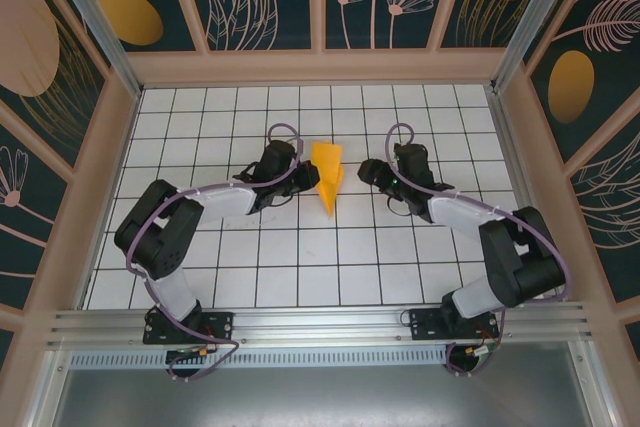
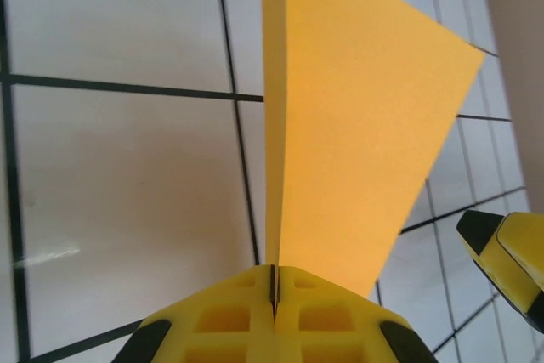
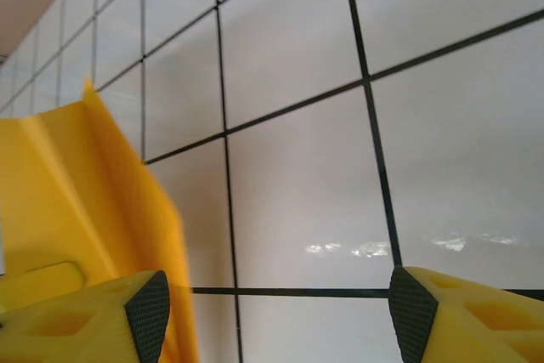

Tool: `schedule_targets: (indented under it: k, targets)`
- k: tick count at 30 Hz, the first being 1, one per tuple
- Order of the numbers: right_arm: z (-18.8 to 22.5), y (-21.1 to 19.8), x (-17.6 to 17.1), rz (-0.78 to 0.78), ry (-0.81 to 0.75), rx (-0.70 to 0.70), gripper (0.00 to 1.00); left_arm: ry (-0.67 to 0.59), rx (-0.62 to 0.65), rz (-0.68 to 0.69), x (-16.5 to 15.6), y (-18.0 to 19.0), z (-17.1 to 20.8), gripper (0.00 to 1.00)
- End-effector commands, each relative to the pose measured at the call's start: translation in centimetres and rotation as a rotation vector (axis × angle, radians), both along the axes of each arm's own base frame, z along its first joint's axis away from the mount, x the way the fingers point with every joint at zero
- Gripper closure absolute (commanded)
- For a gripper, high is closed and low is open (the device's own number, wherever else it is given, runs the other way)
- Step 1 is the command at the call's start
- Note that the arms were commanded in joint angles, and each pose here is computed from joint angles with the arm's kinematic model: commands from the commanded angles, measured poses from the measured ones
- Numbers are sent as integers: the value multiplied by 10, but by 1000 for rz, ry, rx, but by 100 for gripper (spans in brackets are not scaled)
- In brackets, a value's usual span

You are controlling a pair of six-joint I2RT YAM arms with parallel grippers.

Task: Fold a paper plane with a square sheet of paper (pick it up from the middle)
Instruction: Move the paper plane to the top-center of the table.

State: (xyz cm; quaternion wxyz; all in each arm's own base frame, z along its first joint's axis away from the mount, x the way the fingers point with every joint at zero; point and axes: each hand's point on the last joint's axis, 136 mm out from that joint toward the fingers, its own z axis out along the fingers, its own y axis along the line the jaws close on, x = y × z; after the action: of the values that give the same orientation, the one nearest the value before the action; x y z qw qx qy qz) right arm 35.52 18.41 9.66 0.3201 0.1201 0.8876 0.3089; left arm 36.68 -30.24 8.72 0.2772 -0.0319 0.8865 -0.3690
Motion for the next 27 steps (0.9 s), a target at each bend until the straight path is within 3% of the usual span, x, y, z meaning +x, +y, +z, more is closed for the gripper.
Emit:
schedule_targets:
  k: [1,6,11,27]
  targets:
    - [23,5,-1,21,-69,72,30,-70,-117,-122,-6,-18,26,100]
    - [33,19,-9,98,-77,127,41,-28,-226,-217,-13,-39,24,100]
    - [27,36,-18,159,-52,124,52,32,-243,-226,-10,-47,2,100]
    - [-27,65,-25,269,105,-7,54,116,-183,-189,-7,-38,-46,100]
